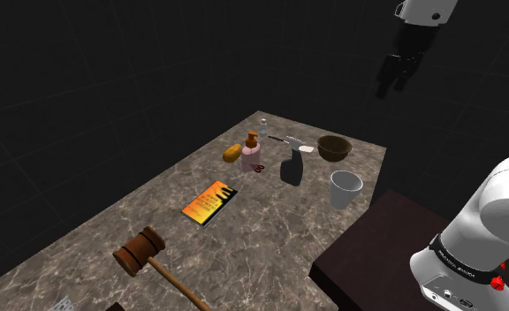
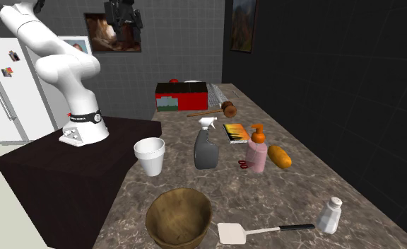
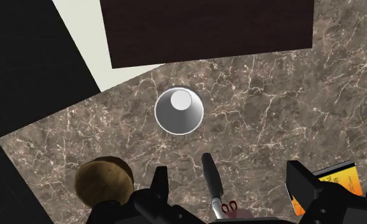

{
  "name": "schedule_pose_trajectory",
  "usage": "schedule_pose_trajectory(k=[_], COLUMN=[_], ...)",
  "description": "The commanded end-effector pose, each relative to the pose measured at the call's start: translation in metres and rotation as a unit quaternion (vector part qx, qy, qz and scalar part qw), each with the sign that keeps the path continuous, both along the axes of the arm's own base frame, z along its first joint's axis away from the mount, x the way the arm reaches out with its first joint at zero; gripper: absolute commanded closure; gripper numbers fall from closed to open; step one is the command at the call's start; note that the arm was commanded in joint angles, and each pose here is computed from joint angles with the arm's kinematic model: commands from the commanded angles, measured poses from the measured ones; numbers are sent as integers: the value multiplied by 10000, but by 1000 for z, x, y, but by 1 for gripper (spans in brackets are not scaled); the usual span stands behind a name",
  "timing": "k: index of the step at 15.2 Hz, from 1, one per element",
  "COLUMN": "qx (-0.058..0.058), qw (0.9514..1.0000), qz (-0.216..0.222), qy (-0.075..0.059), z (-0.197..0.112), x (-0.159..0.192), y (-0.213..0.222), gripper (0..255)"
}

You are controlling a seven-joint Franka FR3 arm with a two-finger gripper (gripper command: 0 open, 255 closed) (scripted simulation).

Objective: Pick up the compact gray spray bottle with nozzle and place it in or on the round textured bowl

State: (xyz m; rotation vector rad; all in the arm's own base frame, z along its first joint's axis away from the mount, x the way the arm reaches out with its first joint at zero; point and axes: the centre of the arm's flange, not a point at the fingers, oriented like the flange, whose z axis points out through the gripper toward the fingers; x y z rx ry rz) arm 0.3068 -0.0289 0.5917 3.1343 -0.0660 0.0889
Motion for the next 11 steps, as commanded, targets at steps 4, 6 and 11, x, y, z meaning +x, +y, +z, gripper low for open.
schedule_pose_trajectory(k=[4, 6, 11], qx=[36, 60, 121], qw=[10000, 9999, 9996], qz=[74, 124, 248], qy=[4, 6, 13], z=[-29, -48, -97], x=[27, 45, 90], y=[-3, -5, -8], gripper=[0, 0, 0])
